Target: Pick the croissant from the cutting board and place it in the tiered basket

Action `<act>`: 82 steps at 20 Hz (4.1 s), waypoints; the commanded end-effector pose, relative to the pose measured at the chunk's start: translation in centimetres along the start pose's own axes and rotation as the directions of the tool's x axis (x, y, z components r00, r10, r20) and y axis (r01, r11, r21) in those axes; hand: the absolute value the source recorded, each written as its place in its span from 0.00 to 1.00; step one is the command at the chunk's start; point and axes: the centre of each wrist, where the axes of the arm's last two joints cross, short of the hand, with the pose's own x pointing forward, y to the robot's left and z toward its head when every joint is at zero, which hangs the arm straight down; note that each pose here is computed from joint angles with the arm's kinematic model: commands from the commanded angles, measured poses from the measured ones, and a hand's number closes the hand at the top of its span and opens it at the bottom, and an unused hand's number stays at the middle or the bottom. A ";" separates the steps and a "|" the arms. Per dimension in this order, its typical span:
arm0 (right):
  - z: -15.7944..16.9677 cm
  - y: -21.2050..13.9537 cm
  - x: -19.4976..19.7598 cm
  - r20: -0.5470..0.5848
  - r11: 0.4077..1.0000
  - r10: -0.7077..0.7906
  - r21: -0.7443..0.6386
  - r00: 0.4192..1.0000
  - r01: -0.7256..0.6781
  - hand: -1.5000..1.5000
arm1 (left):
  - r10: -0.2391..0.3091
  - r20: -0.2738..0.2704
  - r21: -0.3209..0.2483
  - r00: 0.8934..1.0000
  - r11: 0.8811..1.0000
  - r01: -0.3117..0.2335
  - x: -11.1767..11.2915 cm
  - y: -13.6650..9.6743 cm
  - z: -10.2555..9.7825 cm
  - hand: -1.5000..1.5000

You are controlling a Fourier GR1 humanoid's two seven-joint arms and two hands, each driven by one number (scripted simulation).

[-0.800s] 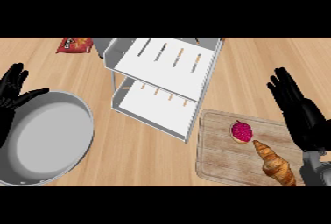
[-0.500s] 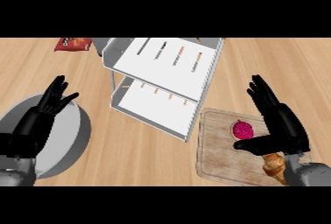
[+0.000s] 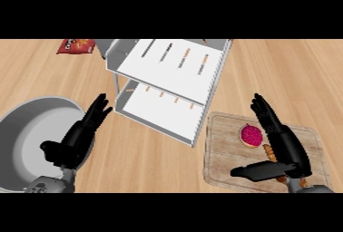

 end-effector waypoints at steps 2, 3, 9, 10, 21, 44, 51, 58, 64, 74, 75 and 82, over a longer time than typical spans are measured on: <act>1.6 -3.7 4.1 0.056 0.968 0.240 0.063 0.969 -0.243 0.00 | 0.011 -0.047 0.007 0.999 1.000 -0.011 -0.9 -0.4 -0.4 0.50; 0.8 -3.9 6.2 0.044 0.947 0.315 0.053 0.948 -0.317 0.00 | 0.016 -0.054 0.013 0.998 1.000 -0.016 -0.5 0.0 -0.3 0.50; 1.5 -8.5 10.2 -0.082 0.586 0.800 0.311 0.594 -0.748 0.00 | 0.011 -0.075 0.007 0.997 1.000 -0.010 -1.3 -0.2 1.0 0.50; 2.0 -8.8 11.1 -0.085 0.526 0.840 0.374 0.537 -0.764 0.00 | 0.012 -0.060 0.033 0.998 0.999 -0.010 -0.9 0.1 0.8 0.50; 4.8 -3.6 18.2 -0.105 0.294 0.952 0.579 0.288 -0.760 0.00 | 0.017 -0.029 0.002 0.999 1.000 -0.017 -1.3 -0.6 -0.5 0.50; 5.3 -2.0 7.5 -0.280 0.314 0.942 0.552 0.183 -0.772 0.00 | 0.027 -0.052 -0.001 0.998 1.000 -0.027 -0.4 -1.9 -2.1 0.50; 4.0 -2.5 5.5 -0.344 0.329 0.927 0.562 0.148 -0.759 0.00 | -0.001 -0.039 -0.004 0.999 1.000 0.001 -1.4 -0.3 -2.5 0.50; 6.9 -2.8 2.2 -0.329 0.325 0.933 0.587 0.148 -0.741 0.00 | 0.026 -0.055 -0.018 0.998 0.999 -0.027 -1.3 -1.8 -0.8 0.50; 4.6 -1.7 1.3 -0.322 0.338 0.931 0.588 0.171 -0.735 0.00 | 0.021 -0.042 -0.022 0.999 1.000 -0.021 -0.7 -1.2 -0.3 0.50; 5.2 -3.7 0.3 -0.253 0.422 0.906 0.462 0.339 -0.780 1.00 | 0.013 -0.044 -0.012 0.999 1.000 -0.014 -0.6 -1.5 0.0 0.50; 4.7 -5.4 -0.4 -0.234 0.407 0.913 0.451 0.334 -0.794 1.00 | 0.034 -0.052 -0.008 0.998 0.999 -0.035 -0.6 0.0 -0.7 0.50; 6.7 -2.7 0.2 -0.457 0.453 0.852 0.395 0.257 -0.800 1.00 | 0.014 -0.044 0.007 0.999 1.000 -0.014 -1.8 -0.4 -0.8 0.50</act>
